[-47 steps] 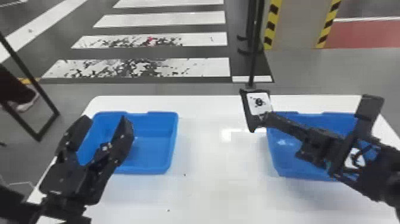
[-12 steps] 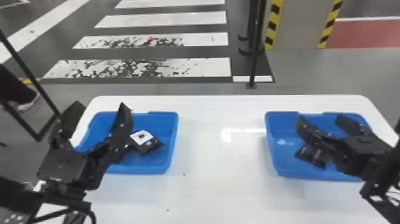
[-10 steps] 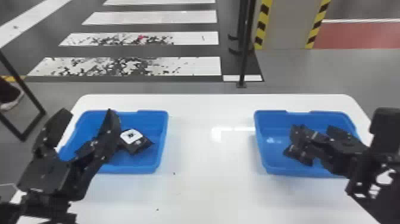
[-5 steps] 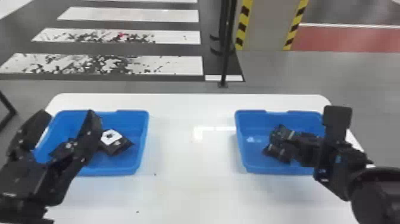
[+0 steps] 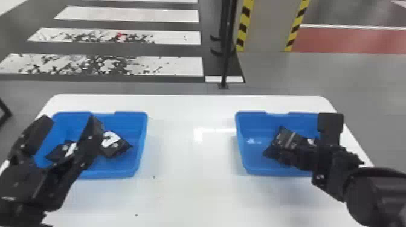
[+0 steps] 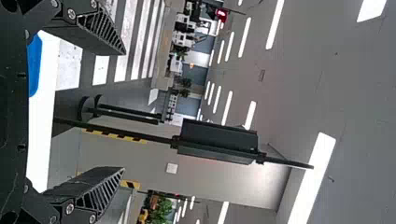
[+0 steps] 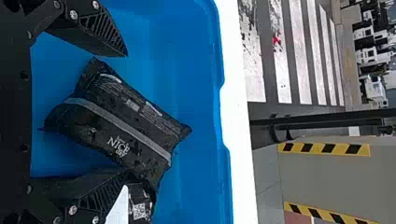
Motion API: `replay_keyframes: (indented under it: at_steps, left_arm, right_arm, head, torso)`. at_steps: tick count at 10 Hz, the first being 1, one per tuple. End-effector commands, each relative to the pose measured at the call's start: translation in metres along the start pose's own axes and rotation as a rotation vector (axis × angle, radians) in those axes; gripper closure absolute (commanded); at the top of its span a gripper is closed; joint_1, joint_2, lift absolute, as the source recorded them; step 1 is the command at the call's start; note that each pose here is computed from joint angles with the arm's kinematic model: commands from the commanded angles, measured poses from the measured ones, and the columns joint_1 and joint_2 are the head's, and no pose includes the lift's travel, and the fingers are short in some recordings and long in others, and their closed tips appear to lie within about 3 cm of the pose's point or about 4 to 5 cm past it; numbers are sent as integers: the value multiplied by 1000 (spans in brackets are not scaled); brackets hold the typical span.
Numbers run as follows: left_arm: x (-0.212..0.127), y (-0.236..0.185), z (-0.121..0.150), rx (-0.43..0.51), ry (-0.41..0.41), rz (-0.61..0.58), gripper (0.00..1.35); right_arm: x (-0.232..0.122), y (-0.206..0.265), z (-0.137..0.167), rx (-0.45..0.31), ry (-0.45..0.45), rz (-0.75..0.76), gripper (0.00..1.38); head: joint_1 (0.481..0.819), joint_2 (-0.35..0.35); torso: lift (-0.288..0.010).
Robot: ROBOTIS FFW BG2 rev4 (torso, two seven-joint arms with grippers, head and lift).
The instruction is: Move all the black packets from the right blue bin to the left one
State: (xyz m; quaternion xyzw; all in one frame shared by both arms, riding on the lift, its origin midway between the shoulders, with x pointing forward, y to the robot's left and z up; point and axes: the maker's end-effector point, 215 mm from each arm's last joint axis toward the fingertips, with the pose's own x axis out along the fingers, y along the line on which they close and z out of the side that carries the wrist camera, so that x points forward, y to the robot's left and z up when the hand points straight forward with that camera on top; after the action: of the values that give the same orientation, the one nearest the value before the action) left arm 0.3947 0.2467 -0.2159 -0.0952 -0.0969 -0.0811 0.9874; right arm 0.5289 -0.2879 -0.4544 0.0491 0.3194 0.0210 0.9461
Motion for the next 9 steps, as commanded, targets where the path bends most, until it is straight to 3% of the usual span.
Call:
replay_keyframes:
  at_steps: [1,6,8,9]
  left_arm:
    - [-1,1,-6,-11,14,1,162]
    - [-1,4,-15,-35,30,1,163]
    - [-1,4,-19,-46,32,-1,163]
    - [-1,6,-20,-49,33,1,163]
  right_arm:
    - [2,-2,-4,-1,18,-6,160]
    - [11,-17,-13,36,40,-33,179]
    - [17,-12,-11,61,44,-11,424]
    - [18,-12,-13,67,50,-5,616]
  head:
    - [695,-50]
    - [695,-70]
    - [695,-67]
    - [695,-64]
  torso:
    - [-140]
    - [-140]
    - [-140]
    - [-140]
